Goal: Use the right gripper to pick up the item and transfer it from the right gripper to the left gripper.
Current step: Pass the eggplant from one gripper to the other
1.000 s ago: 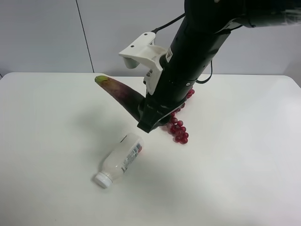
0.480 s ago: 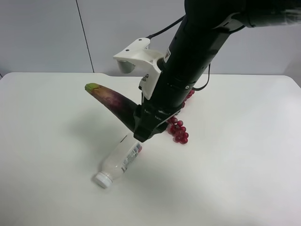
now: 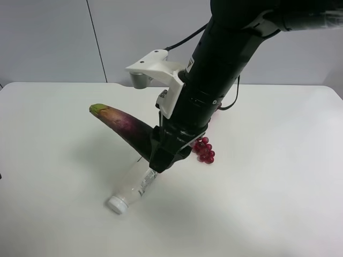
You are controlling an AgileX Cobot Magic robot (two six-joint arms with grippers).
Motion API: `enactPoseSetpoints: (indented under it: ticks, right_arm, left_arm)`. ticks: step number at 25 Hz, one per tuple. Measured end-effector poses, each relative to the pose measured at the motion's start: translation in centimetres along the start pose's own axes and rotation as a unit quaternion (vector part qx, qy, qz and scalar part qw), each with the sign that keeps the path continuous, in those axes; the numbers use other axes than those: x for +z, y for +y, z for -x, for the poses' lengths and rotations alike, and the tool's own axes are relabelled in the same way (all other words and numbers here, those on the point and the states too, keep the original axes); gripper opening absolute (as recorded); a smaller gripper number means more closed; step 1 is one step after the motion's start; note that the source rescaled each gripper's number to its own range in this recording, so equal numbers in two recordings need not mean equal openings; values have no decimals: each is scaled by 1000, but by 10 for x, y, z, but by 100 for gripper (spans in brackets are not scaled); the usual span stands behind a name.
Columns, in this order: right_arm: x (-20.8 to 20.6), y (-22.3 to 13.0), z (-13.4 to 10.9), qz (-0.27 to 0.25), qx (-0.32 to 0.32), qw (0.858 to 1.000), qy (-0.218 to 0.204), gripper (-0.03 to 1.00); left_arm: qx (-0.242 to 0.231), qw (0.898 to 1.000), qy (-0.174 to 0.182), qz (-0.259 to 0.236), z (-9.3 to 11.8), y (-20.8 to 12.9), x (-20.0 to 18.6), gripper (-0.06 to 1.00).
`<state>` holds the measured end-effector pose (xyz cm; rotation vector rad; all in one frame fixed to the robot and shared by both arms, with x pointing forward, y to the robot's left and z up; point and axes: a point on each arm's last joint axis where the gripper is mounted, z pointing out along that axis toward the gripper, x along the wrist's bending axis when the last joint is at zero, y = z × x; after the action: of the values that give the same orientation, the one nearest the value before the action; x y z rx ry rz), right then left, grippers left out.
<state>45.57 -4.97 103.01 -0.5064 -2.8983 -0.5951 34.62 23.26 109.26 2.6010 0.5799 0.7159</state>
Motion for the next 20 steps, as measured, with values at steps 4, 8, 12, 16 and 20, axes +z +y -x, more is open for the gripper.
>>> enactPoseSetpoints:
  ticks: [4,8,12,16,20]
  right_arm:
    - [0,0,-3,0,2,1000,14,0]
    - [0,0,-5,-3,2,1000,28,0]
    - [0,0,-8,-1,1,999,42,0]
    - [-1,-1,-9,-5,-3,999,50,0]
    - [-1,0,-11,1,1,998,61,0]
  left_arm:
    - [63,998,-5,-12,2,19,10,100]
    - [116,993,-12,-17,7,38,18,100]
    - [158,987,-14,-15,13,54,25,100]
    - [185,982,-22,-12,21,66,32,100]
    - [199,980,-20,-3,24,73,39,100]
